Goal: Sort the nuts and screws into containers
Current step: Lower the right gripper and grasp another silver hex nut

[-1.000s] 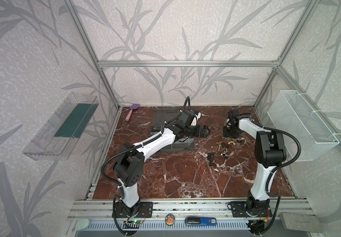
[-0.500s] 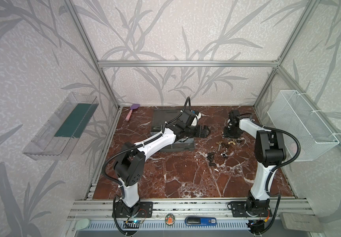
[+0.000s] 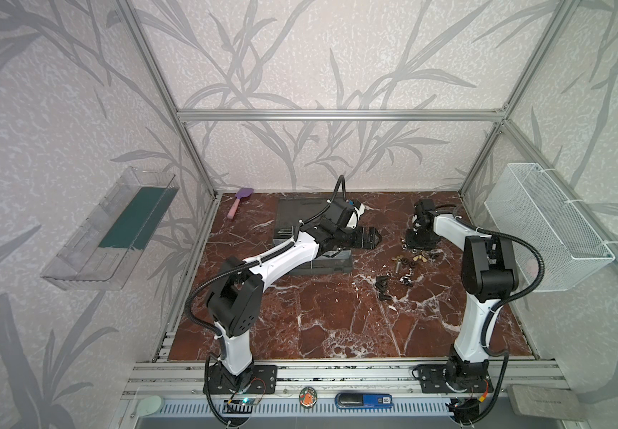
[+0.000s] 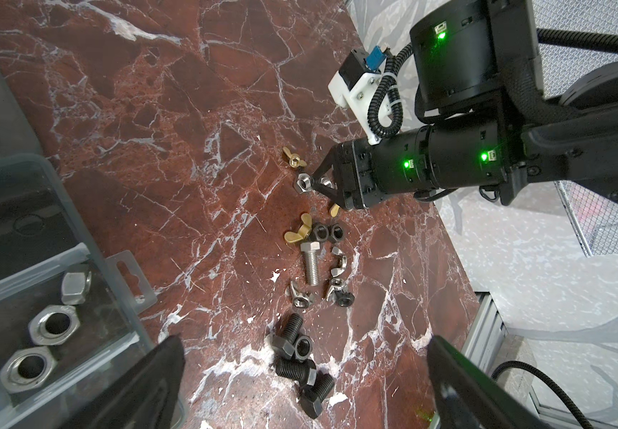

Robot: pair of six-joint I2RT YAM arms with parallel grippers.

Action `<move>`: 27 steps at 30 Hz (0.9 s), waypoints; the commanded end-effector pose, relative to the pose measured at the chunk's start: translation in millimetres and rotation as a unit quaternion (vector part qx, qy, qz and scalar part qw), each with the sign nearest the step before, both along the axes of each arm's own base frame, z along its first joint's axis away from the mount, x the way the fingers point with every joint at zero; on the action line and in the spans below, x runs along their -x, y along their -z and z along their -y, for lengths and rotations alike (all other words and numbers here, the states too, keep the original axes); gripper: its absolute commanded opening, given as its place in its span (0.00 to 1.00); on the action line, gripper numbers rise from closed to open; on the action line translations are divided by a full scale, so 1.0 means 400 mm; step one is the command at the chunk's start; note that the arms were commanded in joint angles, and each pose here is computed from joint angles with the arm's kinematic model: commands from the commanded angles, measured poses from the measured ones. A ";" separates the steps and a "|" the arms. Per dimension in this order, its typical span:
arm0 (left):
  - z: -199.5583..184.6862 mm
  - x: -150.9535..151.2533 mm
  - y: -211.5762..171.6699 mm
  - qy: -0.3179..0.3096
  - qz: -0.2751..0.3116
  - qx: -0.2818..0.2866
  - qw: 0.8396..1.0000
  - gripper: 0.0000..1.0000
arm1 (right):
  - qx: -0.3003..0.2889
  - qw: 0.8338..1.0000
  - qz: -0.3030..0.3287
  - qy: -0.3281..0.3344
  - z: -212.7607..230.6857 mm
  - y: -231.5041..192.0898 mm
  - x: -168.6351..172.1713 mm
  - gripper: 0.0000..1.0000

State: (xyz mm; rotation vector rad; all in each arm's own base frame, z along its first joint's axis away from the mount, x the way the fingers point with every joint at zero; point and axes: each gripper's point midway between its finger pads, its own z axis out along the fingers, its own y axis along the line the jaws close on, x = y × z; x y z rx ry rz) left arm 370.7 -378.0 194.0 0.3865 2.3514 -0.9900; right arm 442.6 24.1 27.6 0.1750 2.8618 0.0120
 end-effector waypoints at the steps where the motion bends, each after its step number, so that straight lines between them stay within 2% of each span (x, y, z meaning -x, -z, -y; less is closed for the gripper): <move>1: 0.007 0.006 -0.004 0.006 0.004 0.004 1.000 1.00 | 0.022 0.997 -0.069 -0.001 0.027 0.101 0.060 0.45; 15: 0.002 0.005 -0.008 0.003 0.008 0.001 1.000 1.00 | 0.033 0.997 -0.072 0.004 0.045 0.100 0.078 0.39; 27: -0.002 0.008 -0.012 0.002 0.011 0.002 1.000 1.00 | -0.005 0.999 -0.042 0.031 0.059 0.052 0.075 0.40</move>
